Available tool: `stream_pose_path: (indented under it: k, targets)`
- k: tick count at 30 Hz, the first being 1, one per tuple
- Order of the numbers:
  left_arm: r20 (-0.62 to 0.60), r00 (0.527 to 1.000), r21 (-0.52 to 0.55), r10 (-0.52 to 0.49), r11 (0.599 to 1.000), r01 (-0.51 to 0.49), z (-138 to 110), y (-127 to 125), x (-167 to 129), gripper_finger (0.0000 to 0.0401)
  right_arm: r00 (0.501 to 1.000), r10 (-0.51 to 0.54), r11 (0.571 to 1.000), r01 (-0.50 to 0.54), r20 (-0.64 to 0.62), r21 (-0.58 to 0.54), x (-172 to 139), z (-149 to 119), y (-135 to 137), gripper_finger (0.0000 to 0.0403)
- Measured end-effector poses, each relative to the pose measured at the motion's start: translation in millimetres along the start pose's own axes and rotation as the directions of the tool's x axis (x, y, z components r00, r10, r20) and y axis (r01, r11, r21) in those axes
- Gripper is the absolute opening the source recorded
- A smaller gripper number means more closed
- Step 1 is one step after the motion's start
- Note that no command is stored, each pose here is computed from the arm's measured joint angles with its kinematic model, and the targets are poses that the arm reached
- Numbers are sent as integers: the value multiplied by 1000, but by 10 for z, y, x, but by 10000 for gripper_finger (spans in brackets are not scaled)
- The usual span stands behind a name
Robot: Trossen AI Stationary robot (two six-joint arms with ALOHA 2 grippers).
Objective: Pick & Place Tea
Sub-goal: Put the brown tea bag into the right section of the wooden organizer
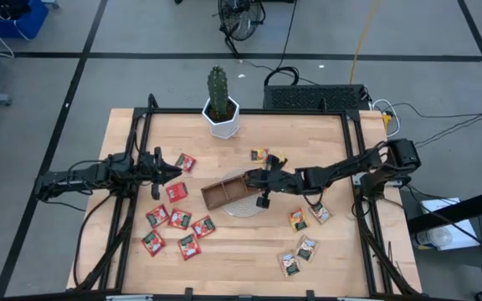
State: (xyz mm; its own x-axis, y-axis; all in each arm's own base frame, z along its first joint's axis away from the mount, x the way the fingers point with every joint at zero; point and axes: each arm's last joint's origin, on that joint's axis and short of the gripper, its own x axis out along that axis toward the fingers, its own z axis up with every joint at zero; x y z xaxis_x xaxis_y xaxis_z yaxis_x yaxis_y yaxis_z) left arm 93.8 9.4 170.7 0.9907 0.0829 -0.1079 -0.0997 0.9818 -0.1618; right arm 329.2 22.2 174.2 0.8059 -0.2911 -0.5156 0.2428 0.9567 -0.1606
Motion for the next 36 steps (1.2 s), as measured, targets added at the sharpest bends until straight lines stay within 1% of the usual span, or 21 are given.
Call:
stream_pose_path:
  k: [2, 6, 11, 16, 23, 24, 27, 36]
  targets:
    - [0, 1000, 0, 0, 1000, 0, 1, 0, 0, 58, 999, -16, 1000, 15, 32, 21, -4, -102, -11, 0]
    - [0, 1000, 0, 0, 1000, 0, 1, 0, 0, 58, 992, -11, 998, 3, 122, 63, -31, -233, -31, 0]
    - [0, 1000, 0, 0, 1000, 0, 0, 0, 0, 58, 983, -12, 996, -5, 186, 89, -80, -387, -59, 0]
    - [0, 1000, 0, 0, 1000, 0, 0, 0, 0, 58, 982, -18, 996, 0, 189, 95, -102, -497, -96, 0]
    - [0, 1000, 0, 0, 1000, 0, 1, 0, 0, 58, 980, -21, 995, 1, 197, 102, -100, -503, -120, 0]
    - [0, 1000, 0, 0, 1000, 0, 1, 0, 0, 58, 978, -14, 995, -8, 209, 104, -102, -491, -118, 0]
    - [0, 1000, 0, 0, 1000, 0, 1, 0, 0, 58, 970, 50, 992, -75, 238, 98, -105, -463, -110, 0]
    - [0, 1000, 0, 0, 1000, 0, 0, 0, 0, 58, 972, 45, 992, -71, 231, 106, -76, -484, -124, 0]
